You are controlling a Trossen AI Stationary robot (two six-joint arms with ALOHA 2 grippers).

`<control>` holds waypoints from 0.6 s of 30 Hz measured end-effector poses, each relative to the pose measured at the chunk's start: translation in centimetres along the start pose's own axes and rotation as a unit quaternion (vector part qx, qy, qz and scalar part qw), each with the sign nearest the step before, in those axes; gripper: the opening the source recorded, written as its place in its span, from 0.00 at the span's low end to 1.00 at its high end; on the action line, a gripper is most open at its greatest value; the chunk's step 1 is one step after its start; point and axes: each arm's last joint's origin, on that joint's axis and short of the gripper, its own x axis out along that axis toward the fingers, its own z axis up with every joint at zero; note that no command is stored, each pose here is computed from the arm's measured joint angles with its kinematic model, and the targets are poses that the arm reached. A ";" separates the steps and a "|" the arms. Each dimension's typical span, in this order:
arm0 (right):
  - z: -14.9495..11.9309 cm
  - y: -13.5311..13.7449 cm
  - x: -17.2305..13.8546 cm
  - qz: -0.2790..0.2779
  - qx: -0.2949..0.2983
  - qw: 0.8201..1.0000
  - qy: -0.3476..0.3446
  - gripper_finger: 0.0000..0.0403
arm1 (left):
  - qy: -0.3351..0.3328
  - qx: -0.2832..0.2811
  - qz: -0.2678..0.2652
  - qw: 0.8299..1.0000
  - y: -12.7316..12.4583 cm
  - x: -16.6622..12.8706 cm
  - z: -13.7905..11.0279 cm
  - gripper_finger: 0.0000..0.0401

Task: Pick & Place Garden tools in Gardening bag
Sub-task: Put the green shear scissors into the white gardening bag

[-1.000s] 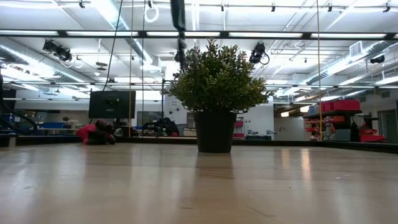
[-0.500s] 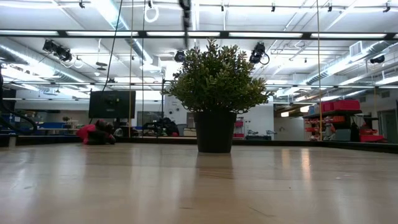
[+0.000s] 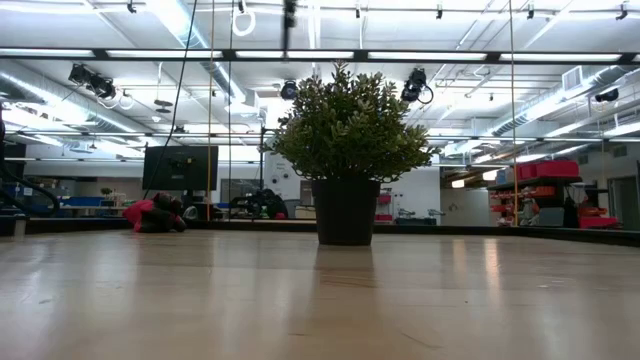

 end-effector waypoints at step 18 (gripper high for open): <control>-3.0 0.2 6.3 -0.008 -0.009 1.000 -0.013 0.66 | -0.010 -0.006 0.007 1.000 0.0 0.0 0.2 0.03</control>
